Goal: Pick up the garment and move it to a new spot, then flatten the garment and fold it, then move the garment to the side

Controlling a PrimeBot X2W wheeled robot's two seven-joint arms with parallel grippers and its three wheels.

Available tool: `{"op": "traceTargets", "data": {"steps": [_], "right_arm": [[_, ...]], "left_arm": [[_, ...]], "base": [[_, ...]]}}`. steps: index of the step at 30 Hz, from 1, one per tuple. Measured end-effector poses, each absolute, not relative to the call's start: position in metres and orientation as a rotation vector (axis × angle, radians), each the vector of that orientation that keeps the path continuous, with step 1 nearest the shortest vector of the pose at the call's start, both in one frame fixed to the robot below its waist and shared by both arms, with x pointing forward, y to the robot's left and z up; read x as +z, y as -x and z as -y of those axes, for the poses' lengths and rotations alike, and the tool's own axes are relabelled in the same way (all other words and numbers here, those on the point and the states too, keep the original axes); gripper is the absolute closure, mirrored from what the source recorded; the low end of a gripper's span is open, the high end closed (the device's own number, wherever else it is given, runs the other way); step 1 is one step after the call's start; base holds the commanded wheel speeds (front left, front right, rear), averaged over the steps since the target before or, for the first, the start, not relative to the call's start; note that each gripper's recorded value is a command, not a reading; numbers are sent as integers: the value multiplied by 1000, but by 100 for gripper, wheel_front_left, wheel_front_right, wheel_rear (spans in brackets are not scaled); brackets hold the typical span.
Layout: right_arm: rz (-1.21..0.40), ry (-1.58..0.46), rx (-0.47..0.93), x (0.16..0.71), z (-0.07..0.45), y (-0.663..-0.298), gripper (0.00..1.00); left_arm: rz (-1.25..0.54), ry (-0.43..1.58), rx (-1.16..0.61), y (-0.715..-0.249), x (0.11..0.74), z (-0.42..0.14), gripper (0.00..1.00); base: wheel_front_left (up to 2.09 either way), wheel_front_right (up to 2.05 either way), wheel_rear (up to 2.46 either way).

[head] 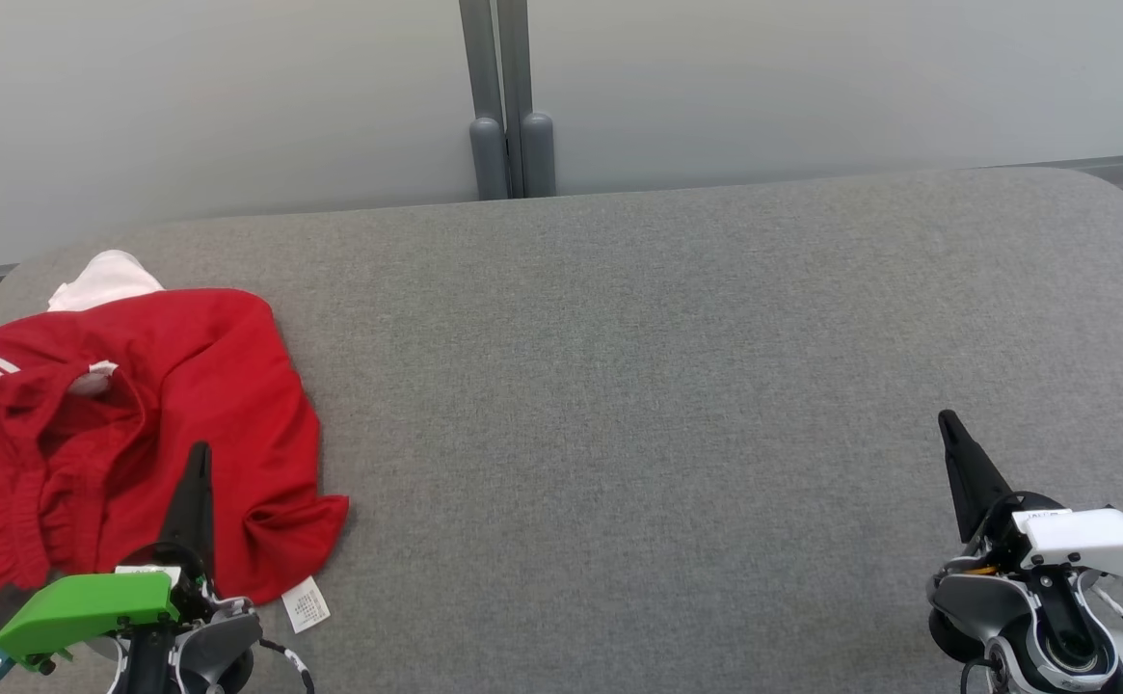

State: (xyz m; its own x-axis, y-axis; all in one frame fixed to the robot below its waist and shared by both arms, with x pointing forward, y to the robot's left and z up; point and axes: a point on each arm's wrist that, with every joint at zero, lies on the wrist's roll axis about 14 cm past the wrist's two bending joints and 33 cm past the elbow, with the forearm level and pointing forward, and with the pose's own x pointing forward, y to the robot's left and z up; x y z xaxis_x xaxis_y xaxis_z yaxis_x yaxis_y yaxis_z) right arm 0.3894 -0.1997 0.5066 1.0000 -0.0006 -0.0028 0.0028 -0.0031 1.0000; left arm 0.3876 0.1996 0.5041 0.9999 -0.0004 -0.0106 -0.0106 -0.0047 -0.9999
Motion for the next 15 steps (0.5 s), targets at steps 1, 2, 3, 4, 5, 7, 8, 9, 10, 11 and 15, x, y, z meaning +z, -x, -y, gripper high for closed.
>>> {"op": "traceTargets", "data": {"steps": [1,2,3,4,5,7,8,9,10,11,15], "right_arm": [[-2,-1574,-3,507,200,-389,100],[-2,-1574,-2,507,200,-389,100],[-2,-1574,-2,507,200,-389,100],[-2,-1574,-2,507,200,-389,100],[-2,-1574,-3,507,200,-389,100],[-2,-1574,-2,507,200,-389,100],[-2,-1574,-2,507,200,-389,100],[-2,-1574,-3,507,200,-389,100],[-2,-1574,-2,507,200,-389,100],[-8,-1576,-9,504,199,-389,0],[-50,-1585,-50,486,197,-381,0]], "left_arm": [[-9,1576,8,-388,504,-200,100],[-9,1576,8,-388,504,-200,100],[-9,1576,8,-388,504,-200,100],[-9,1576,8,-388,504,-200,100],[-9,1576,8,-388,504,-200,100],[-9,1576,8,-388,504,-200,100],[-9,1576,8,-388,504,-200,100],[-9,1576,8,-388,504,-200,100],[-9,1576,8,-388,504,-200,100],[-15,1577,15,-387,501,-199,0],[-66,1586,68,-377,479,-198,0]], "base": [[0,0,0],[0,0,0],[0,0,0],[0,0,0],[0,0,0],[0,0,0],[0,0,0],[0,0,0],[0,0,0],[0,0,0],[0,0,0]]}}
